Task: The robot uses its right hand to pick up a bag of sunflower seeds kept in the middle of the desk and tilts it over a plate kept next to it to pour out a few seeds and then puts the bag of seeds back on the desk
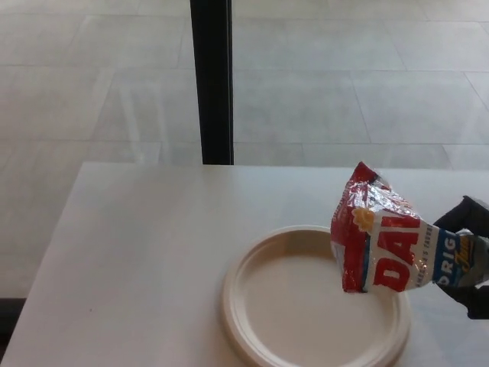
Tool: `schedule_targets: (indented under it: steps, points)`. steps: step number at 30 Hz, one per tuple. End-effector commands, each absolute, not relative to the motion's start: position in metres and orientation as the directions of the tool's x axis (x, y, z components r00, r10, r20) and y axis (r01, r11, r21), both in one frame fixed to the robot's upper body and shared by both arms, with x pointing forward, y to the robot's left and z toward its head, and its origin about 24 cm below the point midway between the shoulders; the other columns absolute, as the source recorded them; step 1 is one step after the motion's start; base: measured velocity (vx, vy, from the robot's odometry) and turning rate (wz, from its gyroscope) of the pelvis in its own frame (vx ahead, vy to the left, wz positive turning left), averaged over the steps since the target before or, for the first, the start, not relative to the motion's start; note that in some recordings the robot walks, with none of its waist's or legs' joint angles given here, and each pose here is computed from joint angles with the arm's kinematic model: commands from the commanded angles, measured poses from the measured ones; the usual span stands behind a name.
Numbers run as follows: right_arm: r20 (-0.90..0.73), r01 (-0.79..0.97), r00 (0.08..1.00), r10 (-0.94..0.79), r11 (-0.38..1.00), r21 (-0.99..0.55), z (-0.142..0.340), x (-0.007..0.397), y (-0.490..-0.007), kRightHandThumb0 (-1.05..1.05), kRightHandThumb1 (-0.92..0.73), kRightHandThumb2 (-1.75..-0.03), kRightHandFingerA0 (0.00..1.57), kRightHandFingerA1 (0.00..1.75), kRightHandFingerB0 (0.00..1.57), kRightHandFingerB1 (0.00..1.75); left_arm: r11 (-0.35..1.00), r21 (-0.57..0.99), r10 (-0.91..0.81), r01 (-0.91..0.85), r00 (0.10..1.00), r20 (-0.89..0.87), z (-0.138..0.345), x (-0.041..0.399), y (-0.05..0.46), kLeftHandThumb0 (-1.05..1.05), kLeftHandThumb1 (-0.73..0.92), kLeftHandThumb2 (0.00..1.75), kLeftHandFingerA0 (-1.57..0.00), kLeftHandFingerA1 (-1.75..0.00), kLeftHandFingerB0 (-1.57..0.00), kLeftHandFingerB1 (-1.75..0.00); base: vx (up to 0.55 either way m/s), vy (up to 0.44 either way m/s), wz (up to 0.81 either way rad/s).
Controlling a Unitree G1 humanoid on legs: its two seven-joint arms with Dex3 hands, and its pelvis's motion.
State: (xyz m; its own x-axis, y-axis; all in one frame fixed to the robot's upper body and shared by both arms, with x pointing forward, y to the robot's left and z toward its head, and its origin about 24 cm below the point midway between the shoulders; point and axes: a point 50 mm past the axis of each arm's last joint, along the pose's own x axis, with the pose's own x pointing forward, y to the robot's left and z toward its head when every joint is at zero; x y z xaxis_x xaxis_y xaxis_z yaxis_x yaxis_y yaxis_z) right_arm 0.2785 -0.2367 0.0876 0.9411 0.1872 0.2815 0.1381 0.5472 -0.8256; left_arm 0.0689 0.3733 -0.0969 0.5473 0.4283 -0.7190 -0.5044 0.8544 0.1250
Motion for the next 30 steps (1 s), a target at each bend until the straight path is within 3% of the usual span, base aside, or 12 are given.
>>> schedule_targets:
  steps: [1,7,8,9,19,23,24,25,26,27,28,30]
  points:
    - [0.248,0.105,0.934,0.259,0.462,-0.88,0.096,0.285,-0.234,-0.1,-0.55,-1.09,0.9,1.75,0.69,1.65,0.848,0.16,0.458,-0.504,0.547,-0.701,-0.091,0.069,0.381,-0.89,0.83,0.65,-0.41,-0.7,-0.4,-0.43,0.0,0.0,0.0]
    - [0.214,0.095,0.931,0.295,0.37,-0.924,0.106,0.295,-0.233,-0.14,-0.58,-1.07,0.88,1.75,0.67,1.61,0.845,0.159,0.461,-0.511,0.545,-0.7,-0.089,0.072,0.383,-0.87,0.84,0.65,-0.39,-0.66,-0.4,-0.42,0.0,0.0,0.0]
    - [0.218,0.102,0.93,0.297,0.361,-0.927,0.108,0.297,-0.233,-0.13,-0.57,-1.05,0.88,1.75,0.68,1.59,0.847,0.164,0.462,-0.505,0.549,-0.696,-0.089,0.073,0.383,-0.85,0.64,1.06,-0.38,-0.68,-0.36,-0.54,0.0,0.0,0.0]
    - [0.217,0.107,0.929,0.3,0.345,-0.932,0.11,0.299,-0.234,-0.15,-0.59,-1.02,0.88,1.75,0.68,1.58,0.849,0.165,0.462,-0.503,0.552,-0.694,-0.089,0.073,0.383,-0.88,0.84,0.65,-0.38,-0.67,-0.4,-0.44,0.0,0.0,0.0]
    - [0.219,0.139,0.933,0.285,0.274,-0.952,0.124,0.312,-0.243,-0.15,-0.55,-1.08,0.85,1.75,0.63,1.67,0.853,0.176,0.463,-0.492,0.556,-0.69,-0.086,0.074,0.386,-0.86,0.84,0.66,-0.39,-0.63,-0.39,-0.41,0.0,0.0,0.0]
    - [0.215,0.148,0.931,0.296,0.233,-0.961,0.132,0.317,-0.244,-0.18,-0.59,-1.0,0.85,1.75,0.7,1.48,0.842,0.172,0.472,-0.511,0.546,-0.692,-0.086,0.075,0.387,-0.85,0.84,0.65,-0.42,-0.63,-0.42,-0.41,0.0,0.0,0.0]
    - [0.217,0.152,0.928,0.303,0.226,-0.962,0.134,0.318,-0.244,-0.2,-0.6,-0.92,0.86,1.74,0.78,1.12,0.844,0.171,0.47,-0.509,0.546,-0.694,-0.086,0.075,0.387,-0.83,0.84,0.65,-0.42,-0.61,-0.41,-0.4,0.0,0.0,0.0]
    - [0.227,0.16,0.92,0.32,0.224,-0.961,0.135,0.318,-0.243,-0.17,-0.59,-0.9,0.86,1.75,0.77,1.19,0.844,0.171,0.47,-0.508,0.547,-0.693,-0.086,0.075,0.387,-0.83,0.84,0.65,-0.43,-0.61,-0.41,-0.39,0.0,0.0,0.0]
    - [0.228,0.164,0.915,0.333,0.211,-0.964,0.137,0.318,-0.241,-0.22,-0.49,-1.03,1.17,1.37,0.84,1.17,0.846,0.17,0.468,-0.506,0.551,-0.691,-0.086,0.075,0.387,-0.84,0.84,0.66,-0.44,-0.65,-0.41,-0.4,0.0,0.0,0.0]
    - [0.222,0.167,0.913,0.342,0.184,-0.969,0.138,0.318,-0.24,-0.16,-0.61,-0.85,0.87,1.75,0.73,1.24,0.845,0.173,0.47,-0.505,0.55,-0.691,-0.086,0.075,0.387,-0.84,0.84,0.65,-0.42,-0.63,-0.42,-0.4,0.0,0.0,0.0]
    - [0.215,0.164,0.91,0.355,0.169,-0.972,0.139,0.319,-0.238,-0.18,-0.62,-0.83,0.86,1.75,0.73,1.29,0.845,0.175,0.472,-0.506,0.548,-0.691,-0.086,0.075,0.387,-0.85,0.84,0.65,-0.42,-0.63,-0.42,-0.42,0.0,0.0,0.0]
    - [0.205,0.16,0.905,0.373,0.146,-0.976,0.142,0.319,-0.236,-0.2,-0.57,-0.85,1.09,1.6,0.86,1.01,0.845,0.167,0.469,-0.509,0.552,-0.689,-0.086,0.075,0.387,-0.85,0.84,0.65,-0.41,-0.63,-0.41,-0.42,0.0,0.0,0.0]
